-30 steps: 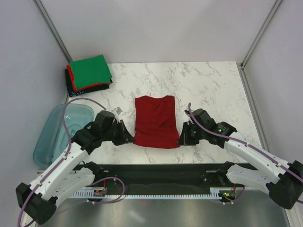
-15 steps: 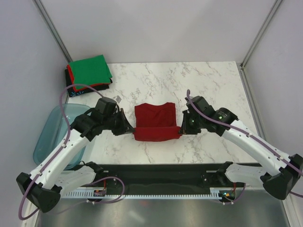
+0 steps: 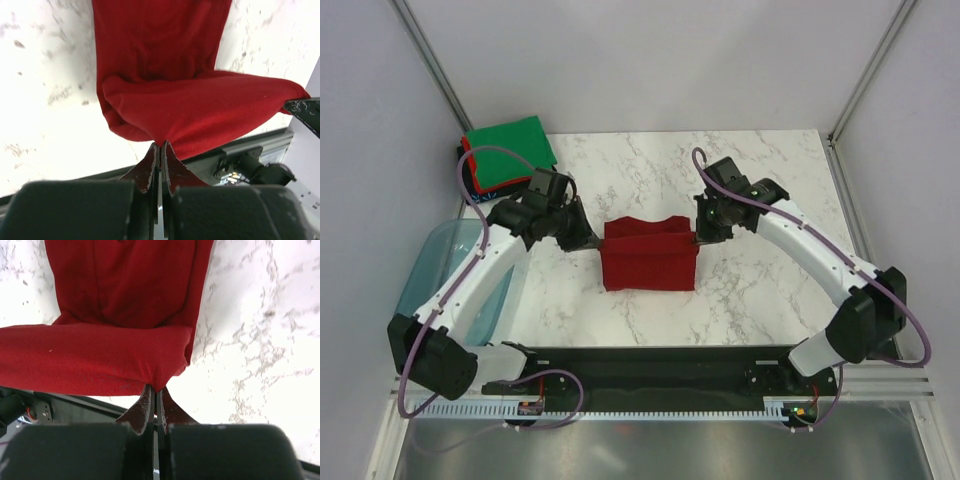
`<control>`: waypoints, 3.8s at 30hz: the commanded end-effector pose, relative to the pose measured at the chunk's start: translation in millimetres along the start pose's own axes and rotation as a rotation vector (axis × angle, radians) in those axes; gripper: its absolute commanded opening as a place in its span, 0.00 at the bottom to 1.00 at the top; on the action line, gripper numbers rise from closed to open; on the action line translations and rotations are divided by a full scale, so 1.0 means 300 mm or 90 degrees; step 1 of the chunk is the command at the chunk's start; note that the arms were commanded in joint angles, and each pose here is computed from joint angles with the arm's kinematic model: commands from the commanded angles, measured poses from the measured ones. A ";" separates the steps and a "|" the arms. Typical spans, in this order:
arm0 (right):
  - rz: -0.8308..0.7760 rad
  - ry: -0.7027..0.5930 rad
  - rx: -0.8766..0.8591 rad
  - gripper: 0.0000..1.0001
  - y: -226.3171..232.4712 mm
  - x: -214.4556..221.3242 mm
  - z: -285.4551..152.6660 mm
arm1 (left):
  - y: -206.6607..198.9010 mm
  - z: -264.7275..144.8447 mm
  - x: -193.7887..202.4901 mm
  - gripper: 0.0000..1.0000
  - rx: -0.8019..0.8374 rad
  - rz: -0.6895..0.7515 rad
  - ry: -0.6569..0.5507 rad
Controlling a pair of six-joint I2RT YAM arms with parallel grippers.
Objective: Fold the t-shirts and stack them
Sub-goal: Fold the tshirt, then neatly place the folded tshirt to the corner
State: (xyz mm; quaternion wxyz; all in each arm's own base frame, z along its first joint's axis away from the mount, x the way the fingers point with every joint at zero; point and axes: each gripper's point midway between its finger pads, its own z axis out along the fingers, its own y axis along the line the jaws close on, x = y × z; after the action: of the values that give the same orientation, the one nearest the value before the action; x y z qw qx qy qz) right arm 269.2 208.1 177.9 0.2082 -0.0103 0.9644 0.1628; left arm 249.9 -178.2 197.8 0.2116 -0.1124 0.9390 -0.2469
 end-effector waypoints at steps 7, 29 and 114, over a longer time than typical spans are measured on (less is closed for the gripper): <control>-0.034 -0.026 0.020 0.00 -0.007 -0.261 0.102 | -0.001 0.090 -0.272 0.02 -0.009 0.015 -0.032; 0.038 -0.043 -0.011 0.74 -0.106 -0.693 0.522 | 0.147 0.655 -0.655 0.41 -0.047 -0.033 0.088; 0.063 0.020 -0.095 0.87 -0.181 0.184 0.092 | 0.309 0.598 -0.117 0.77 0.158 -0.118 -0.155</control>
State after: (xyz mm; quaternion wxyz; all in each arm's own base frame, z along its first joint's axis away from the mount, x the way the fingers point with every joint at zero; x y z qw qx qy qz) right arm 235.2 166.9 110.8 0.1771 0.0322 0.9540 0.2396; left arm 356.3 -158.6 41.3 0.3488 -0.1813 0.8479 -0.3558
